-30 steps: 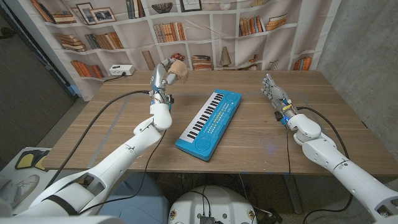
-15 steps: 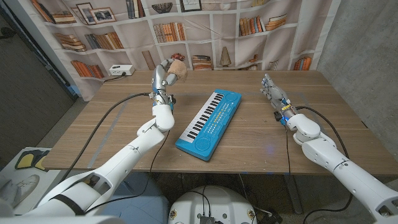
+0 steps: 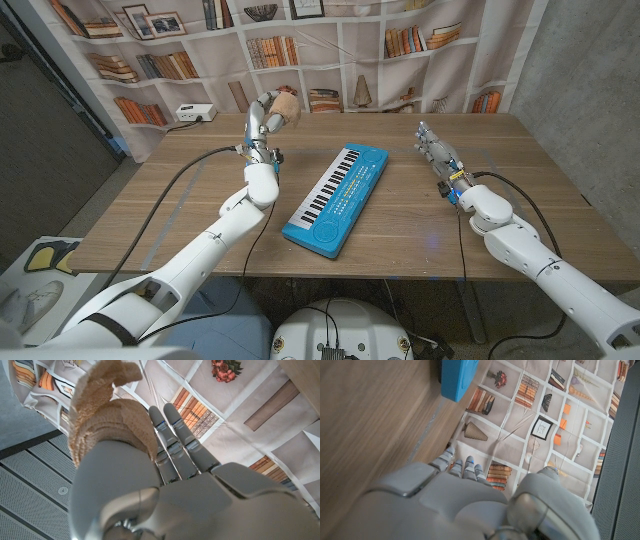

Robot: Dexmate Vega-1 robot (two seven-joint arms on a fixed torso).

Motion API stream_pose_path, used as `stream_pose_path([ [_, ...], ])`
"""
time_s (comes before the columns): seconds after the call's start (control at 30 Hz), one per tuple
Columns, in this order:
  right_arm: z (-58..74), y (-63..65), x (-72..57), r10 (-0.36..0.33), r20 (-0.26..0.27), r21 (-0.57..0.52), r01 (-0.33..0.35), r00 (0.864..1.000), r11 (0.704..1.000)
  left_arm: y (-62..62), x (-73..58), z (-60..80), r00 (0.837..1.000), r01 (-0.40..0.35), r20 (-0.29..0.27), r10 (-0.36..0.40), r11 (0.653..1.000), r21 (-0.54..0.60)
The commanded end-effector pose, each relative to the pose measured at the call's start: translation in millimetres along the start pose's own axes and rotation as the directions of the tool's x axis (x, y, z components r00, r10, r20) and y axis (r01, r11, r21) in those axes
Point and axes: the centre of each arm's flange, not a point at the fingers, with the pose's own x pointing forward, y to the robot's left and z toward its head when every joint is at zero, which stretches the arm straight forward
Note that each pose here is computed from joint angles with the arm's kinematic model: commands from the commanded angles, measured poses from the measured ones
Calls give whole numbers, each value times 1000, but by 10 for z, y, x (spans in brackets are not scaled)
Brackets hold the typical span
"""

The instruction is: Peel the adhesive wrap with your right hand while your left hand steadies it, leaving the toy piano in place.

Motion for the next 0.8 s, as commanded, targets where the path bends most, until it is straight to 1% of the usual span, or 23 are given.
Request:
stream_pose_path([
  [0.03,54,118,-16,13,30,-42,-11,999,999,13,28,-2,999,43,-30,-44,998,-35],
  [0.2,99,172,-23,17,46,-72,-14,999,997,21,27,-31,997,45,-59,-49,997,-70],
  [0.33,135,209,-34,21,55,-92,-15,998,996,28,22,-52,997,35,-70,-40,997,-73],
  [0.5,227,285,-64,14,69,-190,-1,998,982,43,24,-96,992,38,-113,-51,992,-118],
  [0.6,294,341,-73,14,85,-252,8,996,968,54,42,-112,988,51,-135,-71,988,-147],
  [0.7,344,394,-69,22,86,-294,4,996,956,67,61,-105,988,67,-132,-85,989,-135],
  [0.8,327,427,-49,36,78,-286,-12,996,958,70,73,-99,986,78,-134,-98,986,-144],
])
